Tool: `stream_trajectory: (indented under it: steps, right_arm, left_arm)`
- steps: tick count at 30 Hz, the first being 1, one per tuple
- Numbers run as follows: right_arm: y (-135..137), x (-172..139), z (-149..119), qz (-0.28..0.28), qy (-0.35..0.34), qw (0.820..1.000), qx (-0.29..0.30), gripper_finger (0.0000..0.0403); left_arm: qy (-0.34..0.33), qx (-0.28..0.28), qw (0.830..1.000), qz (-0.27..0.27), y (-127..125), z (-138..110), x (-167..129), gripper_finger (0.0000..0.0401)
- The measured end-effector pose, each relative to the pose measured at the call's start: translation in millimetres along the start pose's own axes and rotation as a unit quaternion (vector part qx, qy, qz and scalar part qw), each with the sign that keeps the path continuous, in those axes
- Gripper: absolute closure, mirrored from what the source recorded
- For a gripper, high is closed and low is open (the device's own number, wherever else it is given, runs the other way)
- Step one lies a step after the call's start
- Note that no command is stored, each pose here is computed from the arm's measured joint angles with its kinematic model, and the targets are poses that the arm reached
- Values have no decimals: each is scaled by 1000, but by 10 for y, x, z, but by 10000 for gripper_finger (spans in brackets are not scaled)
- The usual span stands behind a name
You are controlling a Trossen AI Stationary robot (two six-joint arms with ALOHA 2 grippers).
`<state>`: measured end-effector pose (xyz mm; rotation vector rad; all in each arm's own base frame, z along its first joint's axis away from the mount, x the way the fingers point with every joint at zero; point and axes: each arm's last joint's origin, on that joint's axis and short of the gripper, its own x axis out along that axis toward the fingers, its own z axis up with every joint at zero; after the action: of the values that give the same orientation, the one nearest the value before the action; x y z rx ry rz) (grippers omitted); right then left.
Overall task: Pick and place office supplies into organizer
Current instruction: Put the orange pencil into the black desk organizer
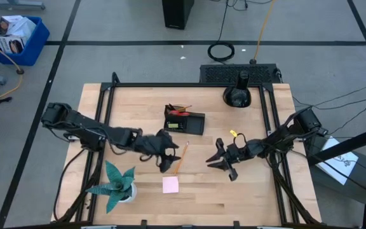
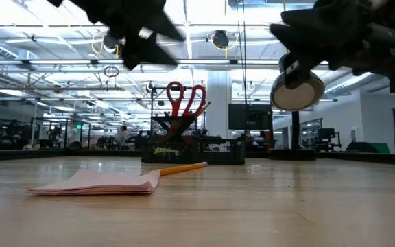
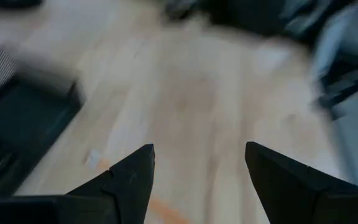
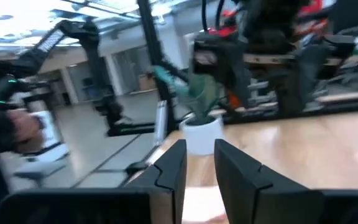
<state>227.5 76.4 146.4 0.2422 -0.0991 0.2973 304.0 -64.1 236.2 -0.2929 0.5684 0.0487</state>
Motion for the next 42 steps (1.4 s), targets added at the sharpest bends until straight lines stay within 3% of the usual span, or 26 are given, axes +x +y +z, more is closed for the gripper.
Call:
stream_trajectory:
  steps: [4, 7, 10, 15, 17, 20, 23, 27, 34, 36, 42]
  right_arm:
    - [-33, 73, 57, -10, -17, 999, -31, 330]
    - [-93, 146, 97, -23, -20, 999, -42, 330]
    - [-163, 265, 17, -40, 51, 995, -73, 326]
    - [-300, 551, -39, -60, 190, 971, -133, 308]
    - [-330, 650, 15, -62, 204, 965, -152, 304]
    - [-351, 736, 138, -58, 208, 956, -199, 303]
    - [-448, 759, 224, -65, 268, 932, -236, 303]
    - [-628, 794, 329, -89, 340, 911, -218, 303]
    - [-721, 859, 523, -59, 420, 881, -209, 303]
    - [-732, 865, 539, -56, 427, 876, -216, 303]
    - [-838, 909, 495, -20, 413, 888, -200, 303]
  left_arm:
    - [-76, 7, 992, -104, 287, -4, -157, 146]
    - [-136, 13, 982, -128, 500, -179, -307, 146]
    - [-176, 34, 975, -131, 586, -367, -465, 146]
    - [-244, 7, 959, -147, 723, -622, -667, 146]
    - [-267, -3, 950, -160, 787, -732, -739, 146]
    - [-268, -6, 947, -174, 850, -827, -781, 146]
    - [-269, -11, 948, -167, 888, -870, -792, 146]
    - [-273, -18, 950, -148, 946, -898, -792, 146]
    - [-269, -11, 948, -168, 942, -894, -799, 146]
    - [-267, -11, 948, -171, 941, -896, -798, 146]
    - [-264, -8, 949, -173, 940, -900, -795, 146]
